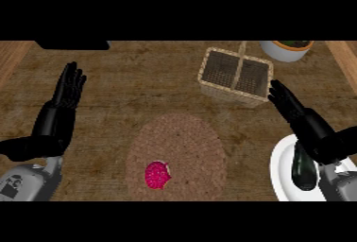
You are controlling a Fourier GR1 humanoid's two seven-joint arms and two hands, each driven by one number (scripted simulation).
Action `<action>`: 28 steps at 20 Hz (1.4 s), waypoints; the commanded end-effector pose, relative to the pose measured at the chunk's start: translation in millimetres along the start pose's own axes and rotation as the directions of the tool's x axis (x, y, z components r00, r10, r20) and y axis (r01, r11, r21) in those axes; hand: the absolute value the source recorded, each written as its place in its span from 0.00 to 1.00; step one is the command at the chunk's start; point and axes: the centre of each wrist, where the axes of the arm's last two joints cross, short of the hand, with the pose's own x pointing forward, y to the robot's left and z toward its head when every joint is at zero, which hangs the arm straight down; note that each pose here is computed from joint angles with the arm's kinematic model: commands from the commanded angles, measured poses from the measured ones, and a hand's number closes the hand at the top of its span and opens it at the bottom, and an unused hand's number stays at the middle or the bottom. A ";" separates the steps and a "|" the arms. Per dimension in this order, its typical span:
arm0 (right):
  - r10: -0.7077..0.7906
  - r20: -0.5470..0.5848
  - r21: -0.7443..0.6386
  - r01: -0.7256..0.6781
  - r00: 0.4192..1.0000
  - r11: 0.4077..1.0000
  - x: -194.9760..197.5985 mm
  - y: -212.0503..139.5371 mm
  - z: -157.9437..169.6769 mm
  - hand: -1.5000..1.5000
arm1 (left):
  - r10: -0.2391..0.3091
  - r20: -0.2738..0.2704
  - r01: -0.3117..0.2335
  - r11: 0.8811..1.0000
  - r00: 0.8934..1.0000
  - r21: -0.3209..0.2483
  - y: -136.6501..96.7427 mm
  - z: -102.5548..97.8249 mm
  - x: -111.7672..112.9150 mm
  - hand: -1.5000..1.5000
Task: Pick the cupcake from the placemat and place it in the basket
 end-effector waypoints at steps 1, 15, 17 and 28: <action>0.011 0.033 0.006 -0.011 0.999 1.000 19.9 31.4 -9.3 1.00 | -0.015 -0.015 0.014 1.000 1.000 -0.020 5.7 4.5 -10.5 0.50; 0.210 0.330 -0.067 -0.199 0.920 0.978 10.4 264.5 4.8 0.00 | -0.088 -0.146 0.046 0.963 0.985 -0.265 5.5 6.8 -9.8 0.50; 0.306 0.281 -0.136 -0.278 0.909 0.951 10.2 267.7 1.6 0.00 | -0.106 -0.146 0.069 0.969 0.984 -0.239 11.6 1.9 -10.7 0.50; 0.799 -0.064 -0.066 -0.802 0.598 0.594 45.5 252.8 -34.9 0.00 | -0.124 -0.193 0.083 0.975 0.973 -0.208 24.2 16.9 -20.8 0.50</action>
